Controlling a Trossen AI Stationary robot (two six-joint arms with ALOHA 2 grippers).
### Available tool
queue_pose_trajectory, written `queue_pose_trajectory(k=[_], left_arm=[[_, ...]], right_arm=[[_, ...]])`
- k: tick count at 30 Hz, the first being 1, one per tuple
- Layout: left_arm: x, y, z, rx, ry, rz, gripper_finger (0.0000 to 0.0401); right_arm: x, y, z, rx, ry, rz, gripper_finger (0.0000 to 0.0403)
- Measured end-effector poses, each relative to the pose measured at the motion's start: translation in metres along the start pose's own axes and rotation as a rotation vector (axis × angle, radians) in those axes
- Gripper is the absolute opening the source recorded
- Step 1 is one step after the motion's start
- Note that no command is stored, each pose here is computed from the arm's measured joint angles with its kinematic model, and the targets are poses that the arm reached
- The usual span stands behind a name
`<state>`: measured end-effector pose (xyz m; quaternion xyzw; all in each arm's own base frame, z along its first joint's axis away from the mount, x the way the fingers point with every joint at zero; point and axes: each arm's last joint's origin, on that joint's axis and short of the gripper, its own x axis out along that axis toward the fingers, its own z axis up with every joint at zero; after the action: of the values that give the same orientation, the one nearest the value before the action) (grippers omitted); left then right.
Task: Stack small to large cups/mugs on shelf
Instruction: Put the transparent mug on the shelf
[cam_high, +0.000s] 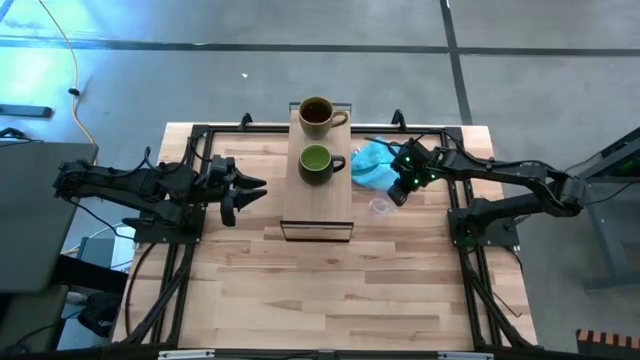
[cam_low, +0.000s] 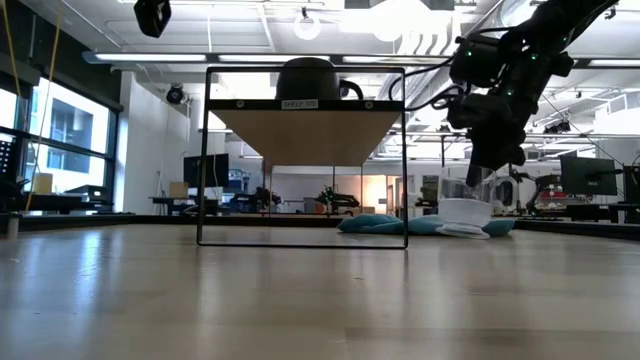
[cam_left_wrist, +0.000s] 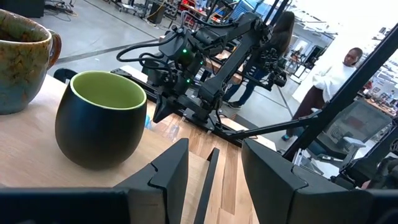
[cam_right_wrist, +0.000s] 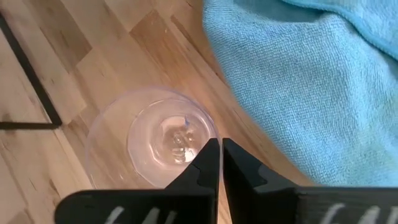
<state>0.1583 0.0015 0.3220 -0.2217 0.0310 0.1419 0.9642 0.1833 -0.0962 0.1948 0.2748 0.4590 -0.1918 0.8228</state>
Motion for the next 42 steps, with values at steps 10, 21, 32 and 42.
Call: queue_pose_trajectory(k=[10, 21, 32, 42], left_arm=[[0.000, 0.000, 0.000, 0.002, 0.004, 0.002, 0.0138], [0.000, 0.001, -0.002, 0.011, 0.023, 0.012, 0.0138], [0.000, 0.001, -0.003, 0.012, 0.026, 0.014, 0.0138], [0.000, 0.001, -0.003, 0.009, 0.025, 0.014, 0.0138]], right_arm=[[-0.001, 0.002, 0.000, -0.065, 0.005, 0.052, 0.0000], [-0.017, 0.009, -0.002, -0.103, -0.066, 0.088, 0.0000], [-0.023, 0.009, -0.008, -0.019, -0.047, 0.059, 0.0000], [-0.023, 0.006, -0.015, 0.122, 0.013, -0.011, 0.0000]])
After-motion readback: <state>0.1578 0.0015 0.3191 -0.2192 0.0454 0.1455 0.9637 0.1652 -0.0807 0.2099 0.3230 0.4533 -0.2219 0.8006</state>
